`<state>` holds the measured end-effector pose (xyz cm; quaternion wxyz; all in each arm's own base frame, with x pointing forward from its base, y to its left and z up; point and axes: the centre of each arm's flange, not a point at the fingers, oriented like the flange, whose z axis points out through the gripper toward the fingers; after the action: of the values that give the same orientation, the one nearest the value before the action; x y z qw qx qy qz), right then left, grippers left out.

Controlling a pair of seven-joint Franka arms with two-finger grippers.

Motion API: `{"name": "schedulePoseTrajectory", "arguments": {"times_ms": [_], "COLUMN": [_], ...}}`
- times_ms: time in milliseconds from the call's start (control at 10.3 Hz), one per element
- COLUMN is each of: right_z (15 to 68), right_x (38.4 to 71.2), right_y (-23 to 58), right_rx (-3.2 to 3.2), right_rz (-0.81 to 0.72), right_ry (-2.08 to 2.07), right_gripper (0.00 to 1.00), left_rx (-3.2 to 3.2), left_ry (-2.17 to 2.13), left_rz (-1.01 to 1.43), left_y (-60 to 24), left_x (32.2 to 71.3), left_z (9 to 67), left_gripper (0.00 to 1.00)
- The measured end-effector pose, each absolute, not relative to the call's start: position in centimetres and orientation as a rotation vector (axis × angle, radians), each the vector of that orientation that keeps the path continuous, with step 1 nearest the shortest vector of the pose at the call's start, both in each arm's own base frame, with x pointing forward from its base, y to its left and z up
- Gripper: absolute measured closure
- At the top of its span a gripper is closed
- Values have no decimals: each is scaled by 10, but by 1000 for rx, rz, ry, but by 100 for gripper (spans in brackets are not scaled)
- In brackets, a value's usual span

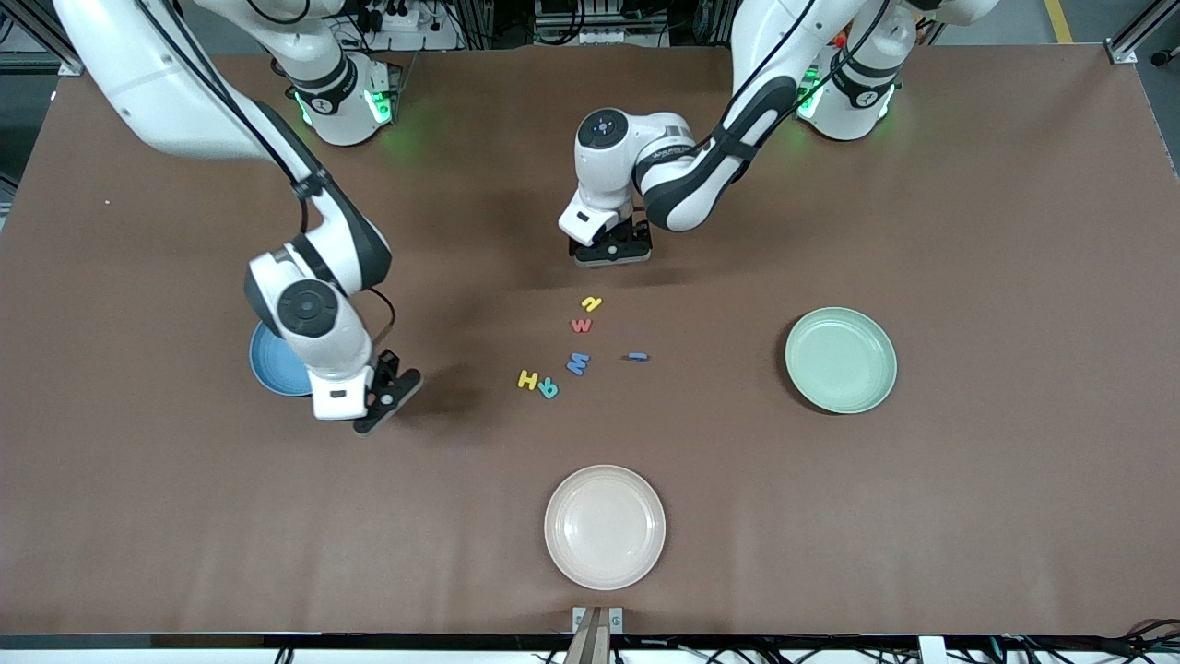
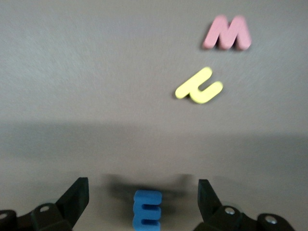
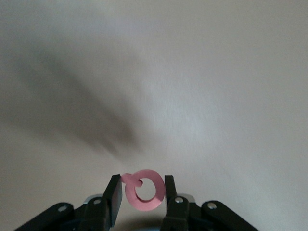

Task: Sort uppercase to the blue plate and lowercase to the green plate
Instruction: 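Lower the Q onto the blue plate while the left gripper lifts E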

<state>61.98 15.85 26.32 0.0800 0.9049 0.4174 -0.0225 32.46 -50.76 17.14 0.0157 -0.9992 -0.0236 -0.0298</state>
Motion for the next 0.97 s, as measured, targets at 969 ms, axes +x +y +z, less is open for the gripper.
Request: {"name": "schedulePoseTrajectory", "arguments": {"times_ms": [969], "right_z": [224], "right_x": [537], "right_y": [3], "right_rx": [3018], "right_rz": [-89], "right_ry": [738], "right_gripper": [59], "left_rx": [-3127], "left_ry": [-29], "left_rz": [-79], "left_y": [-515], "left_x": [320], "left_z": [171], "left_gripper": [29]}}
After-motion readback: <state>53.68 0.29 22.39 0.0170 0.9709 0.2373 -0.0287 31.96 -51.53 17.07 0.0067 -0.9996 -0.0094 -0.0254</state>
